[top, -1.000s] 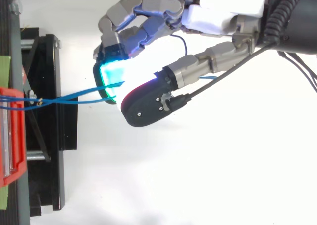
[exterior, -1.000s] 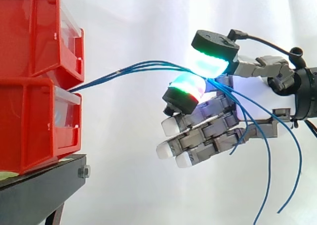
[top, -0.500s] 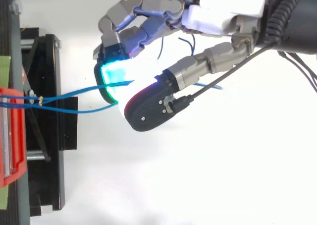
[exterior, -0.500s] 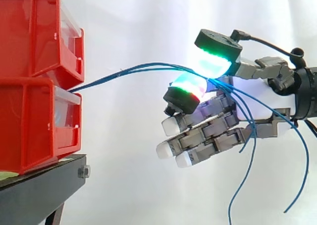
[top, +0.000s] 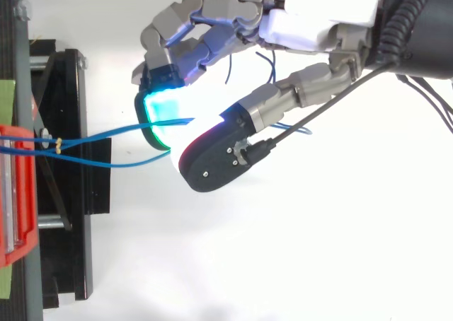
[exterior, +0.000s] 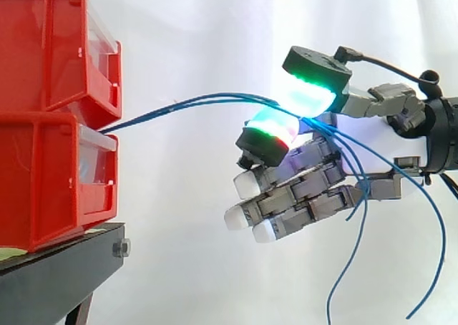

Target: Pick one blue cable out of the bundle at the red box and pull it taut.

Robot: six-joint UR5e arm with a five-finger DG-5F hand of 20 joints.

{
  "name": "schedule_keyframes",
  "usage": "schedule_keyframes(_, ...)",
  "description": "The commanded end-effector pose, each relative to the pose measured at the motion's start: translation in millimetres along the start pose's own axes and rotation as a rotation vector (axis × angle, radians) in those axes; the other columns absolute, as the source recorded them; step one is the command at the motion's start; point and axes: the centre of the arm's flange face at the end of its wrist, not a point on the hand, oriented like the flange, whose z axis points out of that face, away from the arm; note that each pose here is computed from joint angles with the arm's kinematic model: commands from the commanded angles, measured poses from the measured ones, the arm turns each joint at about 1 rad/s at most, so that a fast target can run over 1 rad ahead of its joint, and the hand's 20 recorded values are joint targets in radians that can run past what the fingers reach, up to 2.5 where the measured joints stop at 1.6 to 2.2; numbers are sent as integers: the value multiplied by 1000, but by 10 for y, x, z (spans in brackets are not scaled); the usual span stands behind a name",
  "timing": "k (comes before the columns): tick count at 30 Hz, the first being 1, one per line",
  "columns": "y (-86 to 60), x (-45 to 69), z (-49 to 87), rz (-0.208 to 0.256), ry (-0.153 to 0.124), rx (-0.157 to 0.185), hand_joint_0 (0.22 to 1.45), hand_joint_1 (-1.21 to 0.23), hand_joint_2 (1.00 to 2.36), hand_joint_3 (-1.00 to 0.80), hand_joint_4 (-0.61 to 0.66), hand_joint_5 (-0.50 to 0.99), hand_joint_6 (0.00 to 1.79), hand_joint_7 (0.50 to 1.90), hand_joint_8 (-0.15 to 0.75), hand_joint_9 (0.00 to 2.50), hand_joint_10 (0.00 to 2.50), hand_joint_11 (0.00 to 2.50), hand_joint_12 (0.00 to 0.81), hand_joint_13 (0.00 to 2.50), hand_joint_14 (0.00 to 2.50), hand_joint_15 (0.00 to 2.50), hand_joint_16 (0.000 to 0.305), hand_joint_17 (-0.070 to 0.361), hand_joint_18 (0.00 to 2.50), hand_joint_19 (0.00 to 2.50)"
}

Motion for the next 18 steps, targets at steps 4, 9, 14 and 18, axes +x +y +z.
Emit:
schedule_keyframes(4, 16, 0, 1, 3, 0, -3, 796, -958, 1000, -500, -62, -200, 903, 1129, 124, 636, 7, 285, 339, 378, 5, 125, 51, 114, 397, 133)
schedule_keyframes(9, 27, -14, 5, 5, -3, -4, 805, -965, 1000, -500, -70, -206, 904, 1088, 115, 617, 6, 276, 332, 361, 5, 108, 48, 109, 376, 117)
schedule_keyframes(14, 20, -1, 10, 2, -2, -4, 730, -972, 1000, -500, -69, -210, 904, 1031, 107, 597, 6, 273, 329, 353, 5, 115, 46, 104, 368, 106)
schedule_keyframes(18, 9, -12, 5, 1, -3, -1, 559, -982, 1000, -500, -39, -205, 892, 1016, 125, 618, 6, 284, 343, 343, 5, 121, 49, 110, 346, 138)
